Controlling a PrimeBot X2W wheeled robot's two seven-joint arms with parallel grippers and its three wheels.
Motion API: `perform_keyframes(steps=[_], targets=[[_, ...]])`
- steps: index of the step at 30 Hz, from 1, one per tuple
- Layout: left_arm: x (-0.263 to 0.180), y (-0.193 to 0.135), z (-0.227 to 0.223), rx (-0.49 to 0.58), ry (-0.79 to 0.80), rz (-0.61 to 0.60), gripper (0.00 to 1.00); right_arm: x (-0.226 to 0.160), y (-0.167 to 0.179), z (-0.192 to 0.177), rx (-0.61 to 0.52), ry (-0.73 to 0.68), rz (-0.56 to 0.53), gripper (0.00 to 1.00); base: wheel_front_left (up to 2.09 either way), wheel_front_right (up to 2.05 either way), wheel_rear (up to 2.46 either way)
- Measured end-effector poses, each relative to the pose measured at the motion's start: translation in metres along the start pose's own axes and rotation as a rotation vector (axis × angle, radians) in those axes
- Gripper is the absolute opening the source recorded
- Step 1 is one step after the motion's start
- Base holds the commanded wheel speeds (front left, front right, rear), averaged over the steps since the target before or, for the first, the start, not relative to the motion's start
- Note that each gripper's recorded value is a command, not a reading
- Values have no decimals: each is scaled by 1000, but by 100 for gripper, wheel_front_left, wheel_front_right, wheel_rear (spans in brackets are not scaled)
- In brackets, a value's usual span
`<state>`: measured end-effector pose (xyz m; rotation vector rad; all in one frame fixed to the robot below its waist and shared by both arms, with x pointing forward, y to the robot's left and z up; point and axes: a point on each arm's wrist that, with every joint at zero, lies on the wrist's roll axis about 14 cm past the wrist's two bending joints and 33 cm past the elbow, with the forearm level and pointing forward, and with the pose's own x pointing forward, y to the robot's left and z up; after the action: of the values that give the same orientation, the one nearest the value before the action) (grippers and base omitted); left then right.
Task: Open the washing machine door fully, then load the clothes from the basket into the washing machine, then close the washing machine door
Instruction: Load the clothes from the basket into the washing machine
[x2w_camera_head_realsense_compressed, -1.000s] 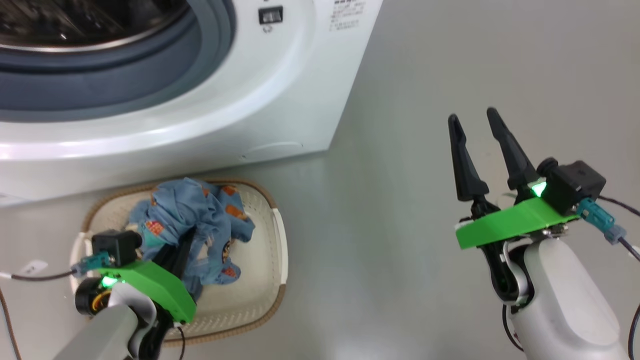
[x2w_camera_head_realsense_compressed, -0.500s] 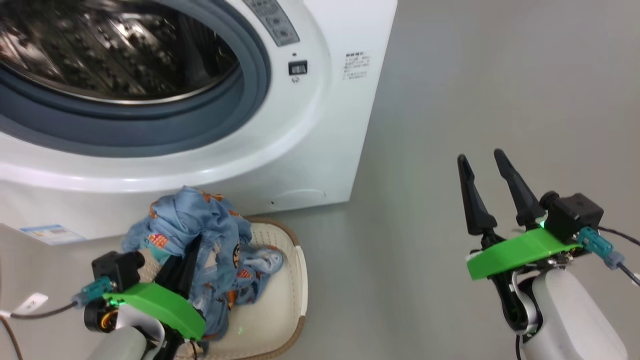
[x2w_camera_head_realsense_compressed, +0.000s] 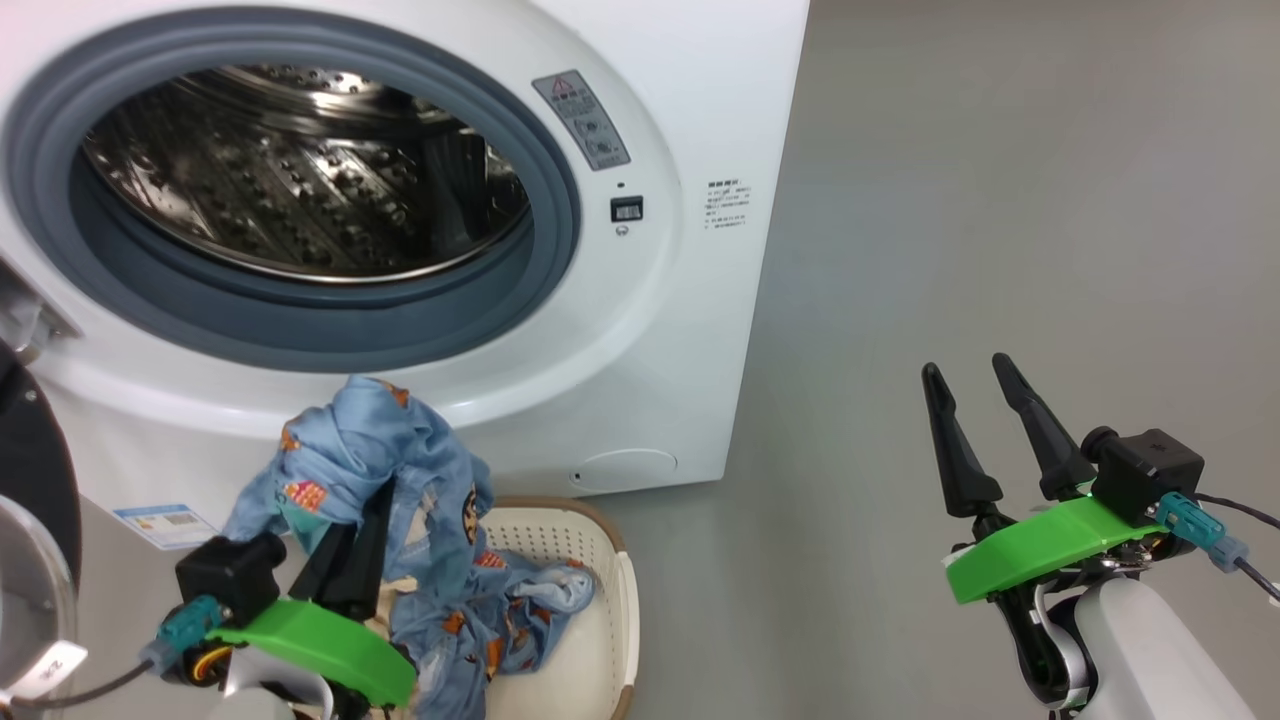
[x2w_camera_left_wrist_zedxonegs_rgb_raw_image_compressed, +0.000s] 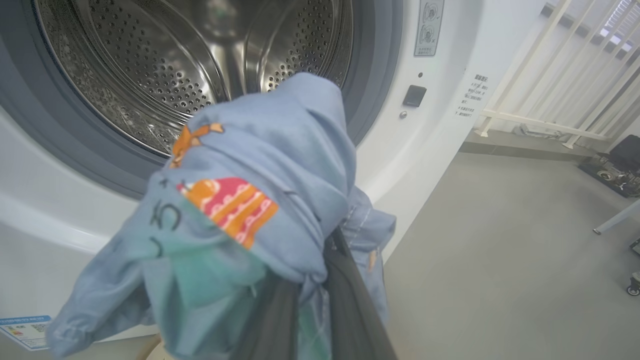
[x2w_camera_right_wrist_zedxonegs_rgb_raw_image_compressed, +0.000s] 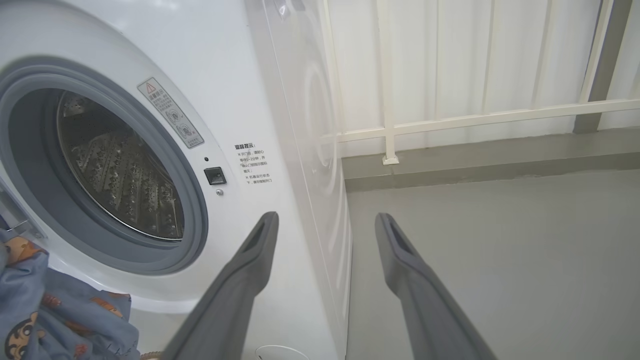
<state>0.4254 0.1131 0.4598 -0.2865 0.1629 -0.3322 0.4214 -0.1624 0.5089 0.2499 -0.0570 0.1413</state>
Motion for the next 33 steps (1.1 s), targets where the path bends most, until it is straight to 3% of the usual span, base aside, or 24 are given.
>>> perform_keyframes(steps=[16, 33], targets=[[-19, -11, 48, 42, -157, 6, 0, -9, 3, 9, -4, -19, 10, 100, 0, 0, 0], [-14, -11, 58, 47, -179, 3, 0, -8, 0, 3, -2, -4, 2, 100, 0, 0, 0]])
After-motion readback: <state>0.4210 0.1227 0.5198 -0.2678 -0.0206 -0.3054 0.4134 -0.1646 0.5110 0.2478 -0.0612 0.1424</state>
